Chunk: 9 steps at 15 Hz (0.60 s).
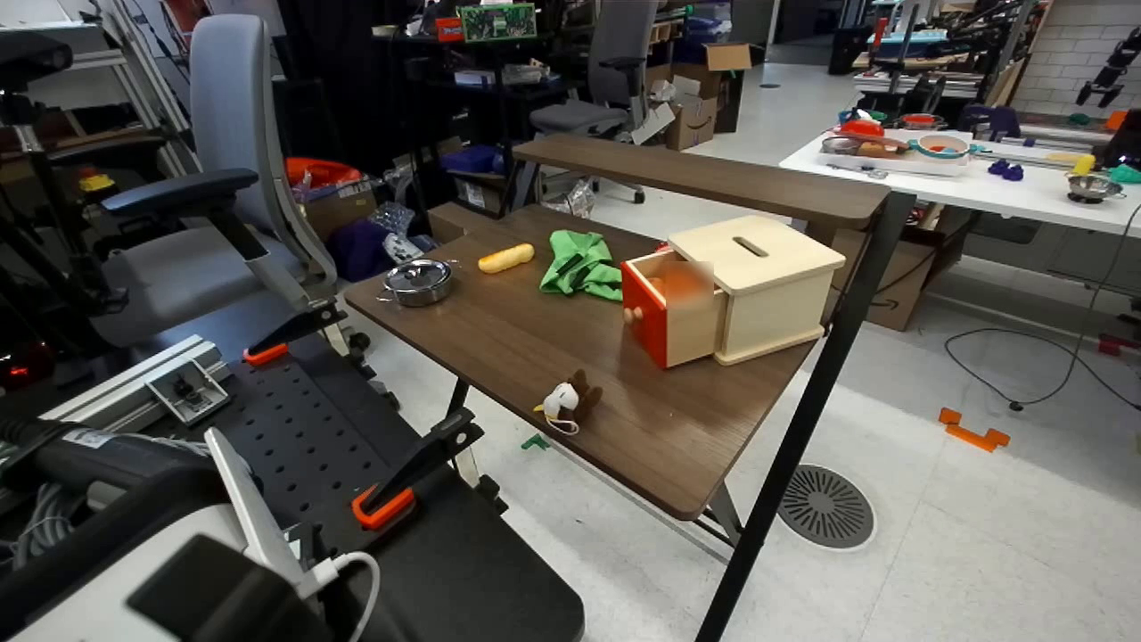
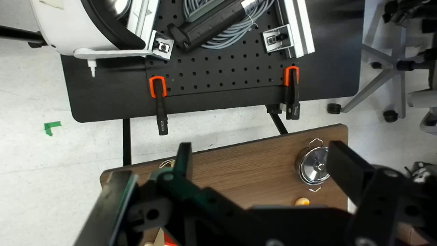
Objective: Close the drawer
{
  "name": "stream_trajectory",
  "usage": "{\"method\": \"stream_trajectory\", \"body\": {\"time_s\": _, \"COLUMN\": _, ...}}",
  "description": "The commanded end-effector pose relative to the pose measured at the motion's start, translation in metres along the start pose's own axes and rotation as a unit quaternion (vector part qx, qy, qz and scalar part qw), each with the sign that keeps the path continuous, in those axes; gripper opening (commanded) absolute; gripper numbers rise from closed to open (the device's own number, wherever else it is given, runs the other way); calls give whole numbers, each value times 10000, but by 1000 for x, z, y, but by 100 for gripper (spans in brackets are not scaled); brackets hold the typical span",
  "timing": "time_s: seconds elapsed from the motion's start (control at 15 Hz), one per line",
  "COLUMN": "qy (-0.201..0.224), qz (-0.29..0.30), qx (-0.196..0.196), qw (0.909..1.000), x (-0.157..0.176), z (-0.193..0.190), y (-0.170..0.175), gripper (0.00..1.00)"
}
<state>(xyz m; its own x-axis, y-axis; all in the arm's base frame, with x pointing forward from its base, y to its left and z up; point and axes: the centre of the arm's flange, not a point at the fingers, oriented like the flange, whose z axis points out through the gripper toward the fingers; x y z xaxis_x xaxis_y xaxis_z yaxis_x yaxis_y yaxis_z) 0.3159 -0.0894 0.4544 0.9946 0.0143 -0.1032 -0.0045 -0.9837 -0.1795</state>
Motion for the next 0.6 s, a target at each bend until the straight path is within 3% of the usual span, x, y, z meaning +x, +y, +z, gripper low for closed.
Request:
{"method": "stream_trajectory", "body": {"time_s": 0.0, "qy": 116, "qz": 45, "qx": 19, "qw": 9999, "x": 3, "z": 2, "y": 1, "gripper": 100}}
{"method": "stream_trajectory", "body": {"time_s": 0.53, "qy": 781, "qz": 255, "qx": 92, "qw": 9966, "x": 84, "z": 23, "y": 1, "gripper": 100}}
